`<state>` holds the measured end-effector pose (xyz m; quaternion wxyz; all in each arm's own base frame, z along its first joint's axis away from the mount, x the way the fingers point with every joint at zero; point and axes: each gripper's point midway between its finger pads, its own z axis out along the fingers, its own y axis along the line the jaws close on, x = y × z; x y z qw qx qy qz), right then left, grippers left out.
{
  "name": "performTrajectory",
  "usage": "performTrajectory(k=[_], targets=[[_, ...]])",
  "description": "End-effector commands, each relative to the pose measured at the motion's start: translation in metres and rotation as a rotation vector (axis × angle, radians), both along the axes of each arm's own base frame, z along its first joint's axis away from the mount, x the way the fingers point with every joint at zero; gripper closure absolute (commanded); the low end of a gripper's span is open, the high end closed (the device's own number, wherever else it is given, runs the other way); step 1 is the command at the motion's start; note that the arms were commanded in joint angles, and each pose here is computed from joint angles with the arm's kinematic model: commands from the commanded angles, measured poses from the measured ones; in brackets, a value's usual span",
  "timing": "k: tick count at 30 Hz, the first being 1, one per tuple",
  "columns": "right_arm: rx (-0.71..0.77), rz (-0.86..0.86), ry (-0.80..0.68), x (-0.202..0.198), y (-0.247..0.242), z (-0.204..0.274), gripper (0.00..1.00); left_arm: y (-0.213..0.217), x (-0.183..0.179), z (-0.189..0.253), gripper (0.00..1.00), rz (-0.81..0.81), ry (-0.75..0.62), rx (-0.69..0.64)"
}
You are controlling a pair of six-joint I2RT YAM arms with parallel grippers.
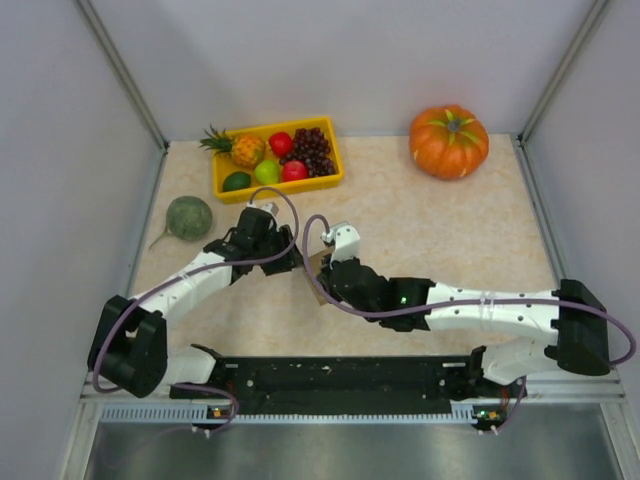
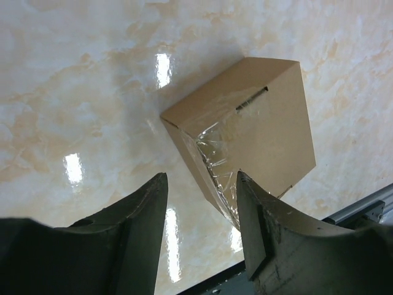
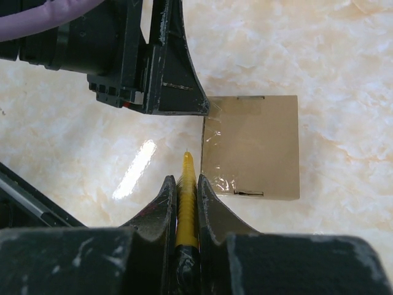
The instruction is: Unpack the express box
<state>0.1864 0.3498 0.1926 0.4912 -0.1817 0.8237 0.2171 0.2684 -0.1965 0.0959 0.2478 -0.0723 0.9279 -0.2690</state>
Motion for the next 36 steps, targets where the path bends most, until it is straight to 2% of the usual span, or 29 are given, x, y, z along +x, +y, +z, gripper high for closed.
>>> performTrajectory(k=[1,13,24,36], targets=[[0.026,-0.018,-0.053,0.008,0.015,0.007,1.00,-0.007,0.027,0.015,0.49,-0.014,-0.073,-0.037],[-0.025,-0.043,-0.069,0.019,0.032,-0.005,1.00,-0.012,0.030,0.002,0.51,-0.047,-0.014,-0.071],[-0.023,-0.056,-0.072,0.028,0.031,-0.005,1.00,-0.010,0.028,-0.018,0.54,-0.037,0.057,-0.051],[0.006,-0.037,-0.037,0.044,0.035,-0.013,1.00,-0.007,0.025,-0.023,0.55,-0.031,0.073,-0.039]])
